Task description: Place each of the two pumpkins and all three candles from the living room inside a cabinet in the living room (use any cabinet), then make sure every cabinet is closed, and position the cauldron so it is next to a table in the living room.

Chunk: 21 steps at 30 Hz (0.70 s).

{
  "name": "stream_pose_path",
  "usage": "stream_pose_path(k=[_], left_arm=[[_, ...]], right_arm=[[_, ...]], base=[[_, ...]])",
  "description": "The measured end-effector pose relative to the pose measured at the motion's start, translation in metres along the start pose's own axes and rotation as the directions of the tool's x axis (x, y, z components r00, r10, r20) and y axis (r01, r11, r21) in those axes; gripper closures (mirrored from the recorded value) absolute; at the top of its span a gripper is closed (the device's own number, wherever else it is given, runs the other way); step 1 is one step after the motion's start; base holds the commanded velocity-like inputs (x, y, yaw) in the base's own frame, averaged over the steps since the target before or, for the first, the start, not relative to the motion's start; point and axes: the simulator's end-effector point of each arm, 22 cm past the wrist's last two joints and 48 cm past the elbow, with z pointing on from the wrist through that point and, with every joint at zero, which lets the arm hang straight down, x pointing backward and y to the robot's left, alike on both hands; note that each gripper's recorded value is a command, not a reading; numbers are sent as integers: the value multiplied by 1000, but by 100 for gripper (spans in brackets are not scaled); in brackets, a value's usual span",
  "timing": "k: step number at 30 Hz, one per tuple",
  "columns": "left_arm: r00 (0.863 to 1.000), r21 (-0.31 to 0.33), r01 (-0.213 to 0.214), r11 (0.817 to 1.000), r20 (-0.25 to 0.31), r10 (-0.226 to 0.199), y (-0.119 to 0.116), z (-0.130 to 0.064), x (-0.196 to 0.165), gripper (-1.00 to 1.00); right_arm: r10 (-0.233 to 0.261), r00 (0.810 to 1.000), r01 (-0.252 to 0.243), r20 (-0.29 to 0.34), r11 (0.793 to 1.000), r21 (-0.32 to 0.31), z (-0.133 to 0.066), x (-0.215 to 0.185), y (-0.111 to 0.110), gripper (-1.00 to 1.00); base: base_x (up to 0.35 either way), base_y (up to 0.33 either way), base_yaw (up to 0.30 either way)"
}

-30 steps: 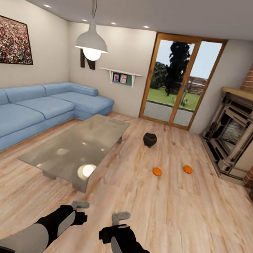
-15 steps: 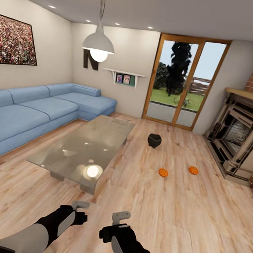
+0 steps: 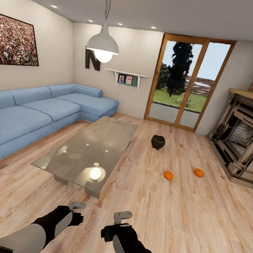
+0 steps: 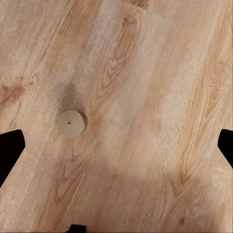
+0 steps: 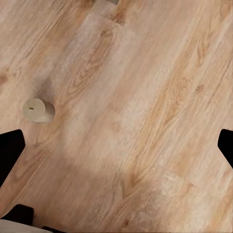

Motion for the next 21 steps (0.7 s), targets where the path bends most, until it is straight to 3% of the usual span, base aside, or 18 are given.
stream_pose_path(k=[6, 13, 18, 21], left_arm=[[1000, -82, 29, 996, -7, -29, 29, 2, 4, -100], [999, -140, 27, 990, -30, -31, 44, 4, 21, -100], [998, -152, 25, 988, -53, -34, 48, 6, 37, -100], [997, -145, 21, 989, -74, -32, 47, 7, 47, -100]], right_arm=[[81, 997, -80, -3, 996, 31, 1, -3, -23, -100], [102, 995, -103, 16, 987, 121, -3, -9, -46, -100], [115, 984, -130, 137, 986, 107, -30, -57, -45, -100], [118, 978, -136, 172, 986, 97, -39, -70, -44, -100]], base=[[140, 109, 0], [38, 22, 0], [5, 3, 0], [1, 0, 0]])
